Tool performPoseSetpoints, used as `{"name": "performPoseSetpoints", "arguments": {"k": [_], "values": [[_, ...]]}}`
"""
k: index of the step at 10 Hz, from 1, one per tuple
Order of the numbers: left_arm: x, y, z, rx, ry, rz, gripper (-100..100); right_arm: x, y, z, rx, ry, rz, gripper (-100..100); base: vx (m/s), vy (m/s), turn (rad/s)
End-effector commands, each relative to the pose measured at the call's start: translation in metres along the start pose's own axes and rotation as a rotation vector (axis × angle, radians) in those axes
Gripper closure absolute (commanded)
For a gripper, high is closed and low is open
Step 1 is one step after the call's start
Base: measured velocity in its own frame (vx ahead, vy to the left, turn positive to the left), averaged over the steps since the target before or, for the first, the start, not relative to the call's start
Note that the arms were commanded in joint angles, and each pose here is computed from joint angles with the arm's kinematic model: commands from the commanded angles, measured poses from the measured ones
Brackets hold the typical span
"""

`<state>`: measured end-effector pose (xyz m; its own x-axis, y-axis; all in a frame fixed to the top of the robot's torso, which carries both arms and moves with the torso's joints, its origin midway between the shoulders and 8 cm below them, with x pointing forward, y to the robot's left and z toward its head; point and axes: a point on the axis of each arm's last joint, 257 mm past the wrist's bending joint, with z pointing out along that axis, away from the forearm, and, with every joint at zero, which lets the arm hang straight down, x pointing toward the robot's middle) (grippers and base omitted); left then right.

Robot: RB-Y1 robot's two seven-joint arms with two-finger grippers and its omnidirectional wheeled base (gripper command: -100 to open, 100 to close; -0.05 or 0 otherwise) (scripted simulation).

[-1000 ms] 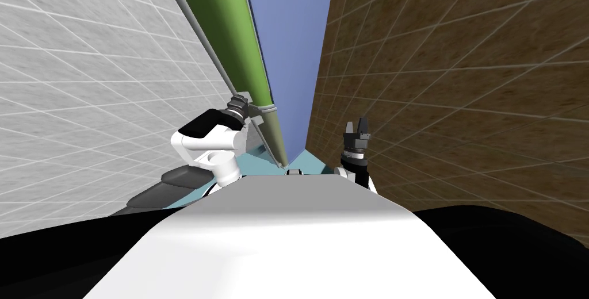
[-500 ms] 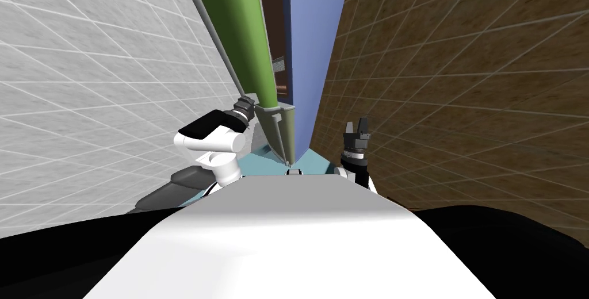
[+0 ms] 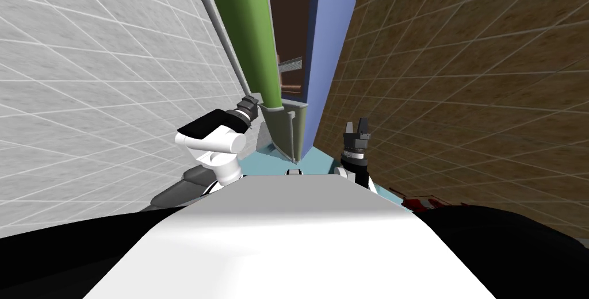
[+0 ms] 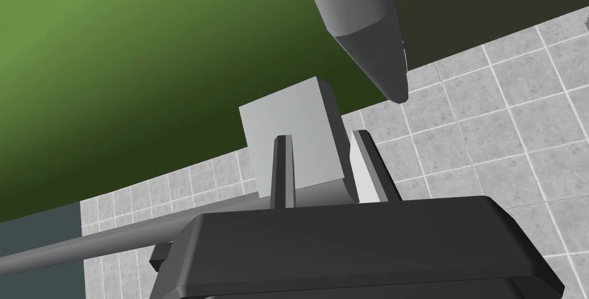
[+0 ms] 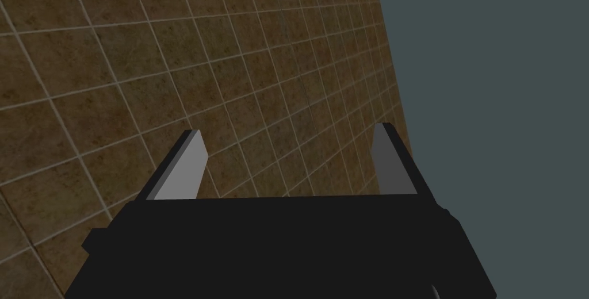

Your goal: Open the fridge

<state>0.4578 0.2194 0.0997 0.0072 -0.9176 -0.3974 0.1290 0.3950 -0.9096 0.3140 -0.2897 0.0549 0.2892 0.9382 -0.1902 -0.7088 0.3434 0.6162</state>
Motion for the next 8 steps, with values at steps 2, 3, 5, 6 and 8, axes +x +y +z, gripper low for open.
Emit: {"name": "performPoseSetpoints", "arguments": {"k": [2,3,5,6,8], "values": [[0.011,-0.014,-0.002,0.037,0.038,-0.002,100,0.000,0.000,0.000,0.000,0.000,0.000,0,-0.115,0.330,-0.074],[0.020,-0.018,-0.004,0.047,0.066,-0.005,100,0.000,0.000,0.000,0.000,0.000,0.000,0,-0.119,0.269,-0.044],[0.030,-0.018,-0.005,0.049,0.093,-0.010,100,0.000,0.000,0.000,0.000,0.000,0.000,0,-0.046,0.183,-0.049],[0.038,-0.022,-0.005,0.060,0.118,-0.014,100,0.000,0.000,0.000,0.000,0.000,0.000,0,-0.035,0.387,-0.142],[0.046,-0.026,-0.006,0.071,0.143,-0.018,100,0.000,0.000,0.000,0.000,0.000,0.000,0,-0.036,0.333,-0.058]]}}
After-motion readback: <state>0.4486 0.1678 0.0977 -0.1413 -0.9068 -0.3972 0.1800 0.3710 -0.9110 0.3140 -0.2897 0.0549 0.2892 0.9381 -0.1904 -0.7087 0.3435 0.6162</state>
